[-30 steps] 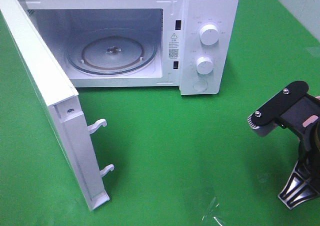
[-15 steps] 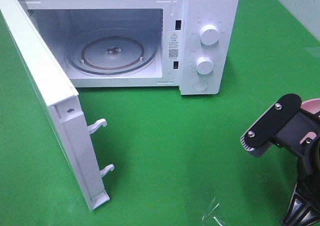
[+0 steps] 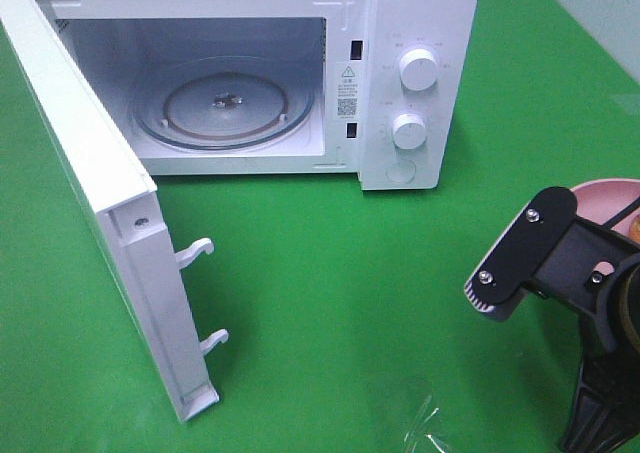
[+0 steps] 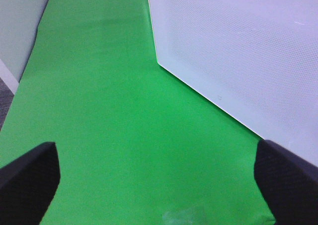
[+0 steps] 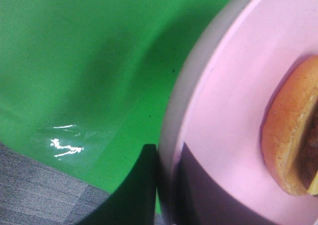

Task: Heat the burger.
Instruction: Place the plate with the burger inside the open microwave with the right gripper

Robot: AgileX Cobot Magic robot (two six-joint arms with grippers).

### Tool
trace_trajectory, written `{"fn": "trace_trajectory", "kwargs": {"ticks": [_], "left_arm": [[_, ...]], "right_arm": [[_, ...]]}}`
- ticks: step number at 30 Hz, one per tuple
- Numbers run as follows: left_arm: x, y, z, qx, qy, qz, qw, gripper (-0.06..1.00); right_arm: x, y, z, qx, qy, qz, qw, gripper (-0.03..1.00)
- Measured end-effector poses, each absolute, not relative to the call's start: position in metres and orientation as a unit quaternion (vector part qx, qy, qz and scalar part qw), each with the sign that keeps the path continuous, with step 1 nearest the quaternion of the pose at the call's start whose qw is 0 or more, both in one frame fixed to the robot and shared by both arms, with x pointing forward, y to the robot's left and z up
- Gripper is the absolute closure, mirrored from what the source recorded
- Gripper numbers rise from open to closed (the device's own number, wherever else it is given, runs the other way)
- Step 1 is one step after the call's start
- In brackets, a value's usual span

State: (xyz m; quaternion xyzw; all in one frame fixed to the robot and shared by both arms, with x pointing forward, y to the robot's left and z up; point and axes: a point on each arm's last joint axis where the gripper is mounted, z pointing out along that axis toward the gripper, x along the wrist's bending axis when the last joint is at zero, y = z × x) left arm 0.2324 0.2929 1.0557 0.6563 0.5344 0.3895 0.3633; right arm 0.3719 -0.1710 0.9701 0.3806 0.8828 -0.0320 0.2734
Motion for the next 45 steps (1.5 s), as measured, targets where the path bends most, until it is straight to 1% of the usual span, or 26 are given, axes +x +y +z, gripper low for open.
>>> {"fn": "trace_trajectory", "kwargs": {"ticks": [25, 32, 35, 45], "left_arm": [[0.232, 0.293, 1.056, 0.656, 0.534, 0.390, 0.363, -0.04], [0.232, 0.293, 1.056, 0.656, 0.534, 0.390, 0.363, -0.04], [0.232, 0.293, 1.056, 0.656, 0.534, 0.390, 0.363, -0.04], [0.232, 0.293, 1.056, 0.656, 0.534, 0.390, 0.363, -0.04]], "right_arm": [[0.378, -0.161, 0.971, 0.278, 0.918, 0.004, 0.282, 0.91], [0.380, -0.155, 0.972, 0.221, 0.930, 0.021, 0.292, 0.91], [0.381, -0.155, 0.972, 0.215, 0.932, 0.022, 0.291, 0.91], [0.381, -0.147, 0.972, 0.121, 0.949, 0.040, 0.289, 0.91]]}}
